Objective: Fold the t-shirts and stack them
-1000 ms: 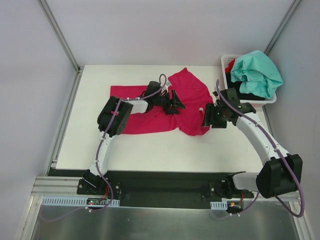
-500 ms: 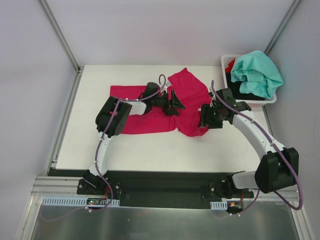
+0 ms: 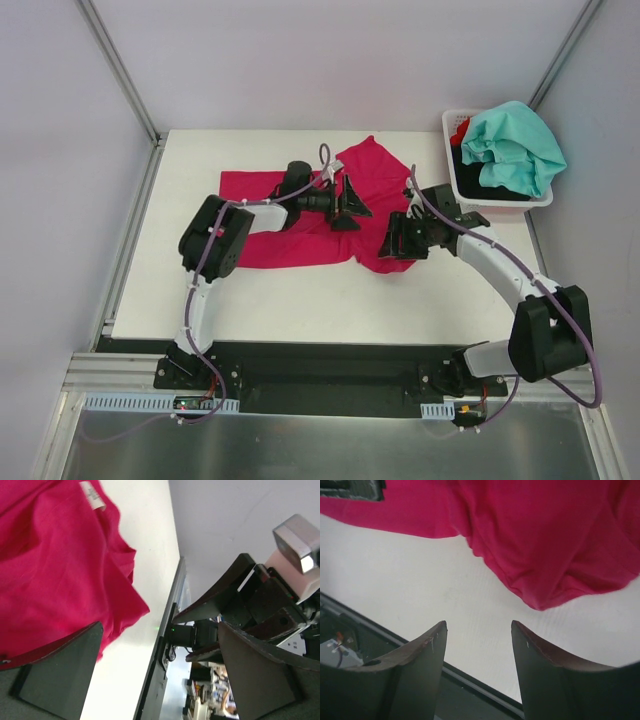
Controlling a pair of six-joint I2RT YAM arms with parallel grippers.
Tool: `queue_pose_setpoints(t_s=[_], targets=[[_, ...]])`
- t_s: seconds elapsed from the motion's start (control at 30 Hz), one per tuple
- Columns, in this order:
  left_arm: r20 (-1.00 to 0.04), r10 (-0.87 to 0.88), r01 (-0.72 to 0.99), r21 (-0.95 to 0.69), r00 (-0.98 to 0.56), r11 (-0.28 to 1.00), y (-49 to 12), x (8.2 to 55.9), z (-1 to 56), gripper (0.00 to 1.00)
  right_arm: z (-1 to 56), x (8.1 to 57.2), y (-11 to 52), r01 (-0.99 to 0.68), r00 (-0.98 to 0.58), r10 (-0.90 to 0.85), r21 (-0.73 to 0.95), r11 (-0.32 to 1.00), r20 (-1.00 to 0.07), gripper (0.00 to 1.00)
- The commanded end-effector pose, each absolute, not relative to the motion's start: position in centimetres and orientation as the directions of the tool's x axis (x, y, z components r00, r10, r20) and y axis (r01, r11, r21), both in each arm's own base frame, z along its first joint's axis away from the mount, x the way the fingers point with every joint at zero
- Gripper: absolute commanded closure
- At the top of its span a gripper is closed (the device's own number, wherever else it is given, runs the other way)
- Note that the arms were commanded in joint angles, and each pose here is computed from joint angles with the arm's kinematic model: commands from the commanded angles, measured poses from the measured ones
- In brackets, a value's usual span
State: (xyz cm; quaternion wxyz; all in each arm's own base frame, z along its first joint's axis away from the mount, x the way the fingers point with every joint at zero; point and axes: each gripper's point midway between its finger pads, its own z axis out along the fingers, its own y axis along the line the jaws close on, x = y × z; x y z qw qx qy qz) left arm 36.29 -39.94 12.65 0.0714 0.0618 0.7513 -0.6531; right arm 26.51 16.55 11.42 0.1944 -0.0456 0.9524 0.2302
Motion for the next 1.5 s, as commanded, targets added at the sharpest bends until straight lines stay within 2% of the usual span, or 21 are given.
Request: queue_pose_setpoints(t_s=[0.0, 0.07, 0.1, 0.13, 0.2, 0.53, 0.73, 1.07, 1.27, 1.47], targets=[[-0.325, -0.060, 0.294, -0.910, -0.944, 0.293, -34.8, 36.9, 16.3, 0.01, 13.3, 27.7, 21.5, -0.334, -0.872, 0.017, 0.619, 0.711, -0.490, 0.43], [-0.388, -0.077, 0.327, -0.854, -0.918, 0.406, -33.2, 37.8, 15.7, 0.01, 13.1, 27.8, 22.0, -0.343, -0.872, 0.013, 0.629, 0.697, -0.490, 0.42], [-0.363, -0.082, 0.288, -0.838, -0.928, 0.463, -31.8, 37.3, 15.6, 0.01, 13.4, 28.1, 22.4, -0.364, -0.863, 0.004, 0.628, 0.688, -0.505, 0.42], [-0.401, -0.077, 0.317, -0.814, -0.913, 0.487, -31.1, 37.5, 15.8, 0.01, 13.0, 28.3, 22.5, -0.370, -0.862, -0.004, 0.625, 0.687, -0.506, 0.42], [-0.408, -0.118, 0.276, -0.776, -0.905, 0.566, -29.3, 37.5, 15.9, 0.01, 12.9, 28.7, 23.0, -0.402, -0.848, -0.019, 0.621, 0.673, -0.529, 0.42], [-0.464, -0.193, 0.161, -0.620, -0.865, 0.768, -23.3, 36.1, 14.1, 0.01, 8.4, 29.9, 22.3, -0.331, -0.889, -0.045, 0.574, 0.749, -0.455, 0.41], [-0.450, -0.215, 0.107, -0.589, -0.867, 0.801, -21.6, 35.7, 12.9, 0.01, 6.7, 30.9, 21.4, -0.312, -0.894, -0.066, 0.510, 0.802, -0.443, 0.41], [-0.438, -0.242, 0.060, -0.571, -0.865, 0.819, -19.8, 35.3, 12.1, 0.01, 3.4, 31.4, 15.8, -0.195, -0.926, -0.105, 0.220, 0.956, -0.364, 0.41], [-0.425, -0.251, 0.037, -0.563, -0.870, 0.825, -19.3, 35.0, 11.8, 0.01, 2.0, 30.5, 15.3, -0.156, -0.948, -0.089, 0.202, 0.967, -0.305, 0.41], [-0.443, -0.276, -0.036, -0.478, -0.853, 0.877, -17.0, 34.4, 10.2, 0.01, 1.5, 30.3, 15.1, -0.149, -0.953, -0.089, 0.193, 0.970, -0.290, 0.41]])
